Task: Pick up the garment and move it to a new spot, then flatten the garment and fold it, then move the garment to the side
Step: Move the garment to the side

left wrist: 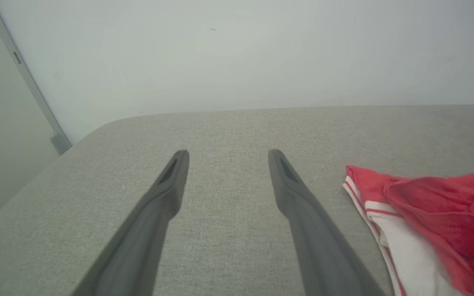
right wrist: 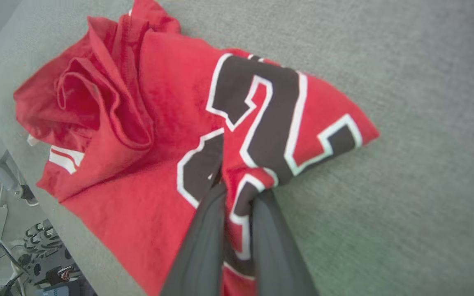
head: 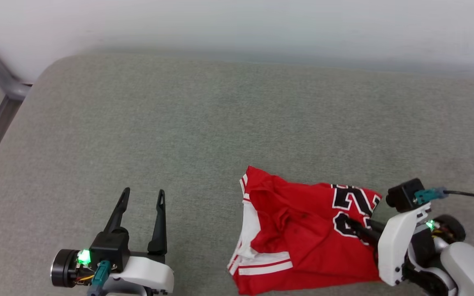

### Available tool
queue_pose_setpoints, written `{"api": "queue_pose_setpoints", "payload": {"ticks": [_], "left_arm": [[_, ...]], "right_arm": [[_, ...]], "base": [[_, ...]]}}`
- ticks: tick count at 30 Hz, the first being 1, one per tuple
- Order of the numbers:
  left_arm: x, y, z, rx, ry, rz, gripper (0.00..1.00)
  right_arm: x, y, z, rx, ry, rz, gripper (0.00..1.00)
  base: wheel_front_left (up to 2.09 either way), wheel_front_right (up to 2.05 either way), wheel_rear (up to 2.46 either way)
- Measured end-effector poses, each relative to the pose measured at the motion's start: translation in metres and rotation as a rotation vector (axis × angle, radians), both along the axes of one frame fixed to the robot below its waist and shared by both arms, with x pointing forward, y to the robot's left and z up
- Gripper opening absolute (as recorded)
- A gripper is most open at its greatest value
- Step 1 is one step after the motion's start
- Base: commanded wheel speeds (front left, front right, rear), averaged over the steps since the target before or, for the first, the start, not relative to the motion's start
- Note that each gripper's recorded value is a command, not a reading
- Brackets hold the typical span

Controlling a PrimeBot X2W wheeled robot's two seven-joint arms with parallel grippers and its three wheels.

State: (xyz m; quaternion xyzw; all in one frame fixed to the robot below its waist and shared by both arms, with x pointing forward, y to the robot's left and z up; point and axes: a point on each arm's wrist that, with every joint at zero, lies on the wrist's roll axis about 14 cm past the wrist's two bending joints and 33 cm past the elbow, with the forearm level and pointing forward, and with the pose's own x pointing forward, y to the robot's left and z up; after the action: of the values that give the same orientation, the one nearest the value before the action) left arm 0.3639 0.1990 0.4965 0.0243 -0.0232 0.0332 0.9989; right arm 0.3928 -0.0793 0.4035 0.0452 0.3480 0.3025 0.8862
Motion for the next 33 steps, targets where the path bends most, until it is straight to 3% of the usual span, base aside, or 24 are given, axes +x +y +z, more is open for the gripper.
{"api": "queue_pose_setpoints", "payload": {"ticks": [7,13,21,33], "left_arm": [[0.008,-0.019,0.004,-0.011,-0.018,-0.054,1.0],[0.022,-0.046,0.007,-0.025,-0.034,-0.137,1.0],[0.048,-0.073,0.001,-0.033,-0.032,-0.216,1.0],[0.085,-0.078,-0.013,-0.027,-0.032,-0.249,1.0]], "right_arm": [[0.011,-0.046,0.04,-0.156,-0.191,0.014,0.0],[0.012,-0.107,0.071,-0.268,-0.279,-0.081,0.0],[0.017,-0.188,0.092,-0.411,-0.273,-0.221,0.0],[0.044,-0.31,0.087,-0.749,-0.129,-0.379,0.0]], "base": [[0.0,0.0,0.0],[0.0,0.0,0.0],[0.0,0.0,0.0],[0.0,0.0,0.0]]}}
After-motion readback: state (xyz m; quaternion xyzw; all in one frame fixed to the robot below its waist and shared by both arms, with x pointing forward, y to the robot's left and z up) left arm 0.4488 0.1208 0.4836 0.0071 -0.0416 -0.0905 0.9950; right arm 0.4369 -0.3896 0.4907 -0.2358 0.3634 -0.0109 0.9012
